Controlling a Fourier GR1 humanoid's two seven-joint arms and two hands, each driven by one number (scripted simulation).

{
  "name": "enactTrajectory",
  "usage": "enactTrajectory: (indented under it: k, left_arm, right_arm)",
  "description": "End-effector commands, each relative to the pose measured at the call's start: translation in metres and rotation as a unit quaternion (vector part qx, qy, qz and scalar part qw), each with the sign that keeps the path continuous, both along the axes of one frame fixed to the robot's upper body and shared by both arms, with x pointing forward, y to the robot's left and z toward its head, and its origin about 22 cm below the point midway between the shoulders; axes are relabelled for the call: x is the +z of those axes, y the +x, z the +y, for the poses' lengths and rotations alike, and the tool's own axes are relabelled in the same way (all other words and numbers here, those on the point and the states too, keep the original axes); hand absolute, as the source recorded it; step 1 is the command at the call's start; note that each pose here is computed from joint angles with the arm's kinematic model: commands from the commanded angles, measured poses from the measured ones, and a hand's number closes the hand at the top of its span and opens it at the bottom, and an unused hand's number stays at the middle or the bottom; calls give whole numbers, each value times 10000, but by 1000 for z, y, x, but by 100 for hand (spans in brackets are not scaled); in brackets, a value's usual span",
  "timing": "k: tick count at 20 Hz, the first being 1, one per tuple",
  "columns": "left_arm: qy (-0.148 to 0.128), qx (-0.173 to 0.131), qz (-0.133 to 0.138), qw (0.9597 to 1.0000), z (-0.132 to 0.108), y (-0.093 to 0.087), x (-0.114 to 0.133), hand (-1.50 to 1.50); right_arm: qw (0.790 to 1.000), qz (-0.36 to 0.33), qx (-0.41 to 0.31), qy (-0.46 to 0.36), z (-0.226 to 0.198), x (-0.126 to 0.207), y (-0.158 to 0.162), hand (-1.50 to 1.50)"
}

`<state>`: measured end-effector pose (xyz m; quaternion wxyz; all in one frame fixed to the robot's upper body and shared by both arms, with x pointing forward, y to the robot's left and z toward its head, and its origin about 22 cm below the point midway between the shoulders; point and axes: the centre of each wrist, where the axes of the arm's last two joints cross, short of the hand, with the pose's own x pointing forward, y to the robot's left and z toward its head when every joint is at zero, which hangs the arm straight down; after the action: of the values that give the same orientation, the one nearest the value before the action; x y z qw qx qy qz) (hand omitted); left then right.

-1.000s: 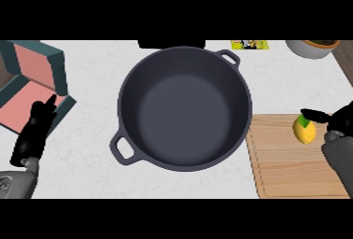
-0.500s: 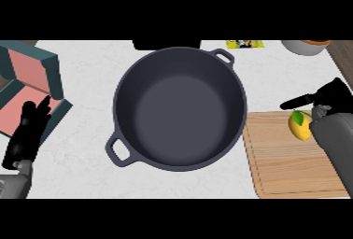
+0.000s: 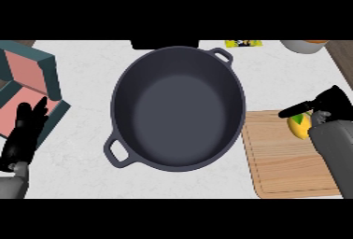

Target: Pick the lemon from the cutting board and place it in the pot

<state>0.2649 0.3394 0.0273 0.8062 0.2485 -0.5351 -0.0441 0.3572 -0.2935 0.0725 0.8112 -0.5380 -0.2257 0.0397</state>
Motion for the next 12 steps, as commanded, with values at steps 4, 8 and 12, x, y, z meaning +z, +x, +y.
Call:
enactTrajectory:
  k: [4, 8, 12]
  left_arm:
    - [45, -47, -95, 9999, 13, -13, -1, 0]
    - [7, -7, -6, 10000, -21, -2, -7, 0]
    - [51, 4, -105, 9999, -12, 4, 8, 0]
  right_arm:
    - [9931, 607, -989, 169, 0, -9, -5, -150]
    - [9942, 568, -916, 12, 7, 2, -6, -150]
    - [9920, 697, -1049, 22, -10, -7, -9, -150]
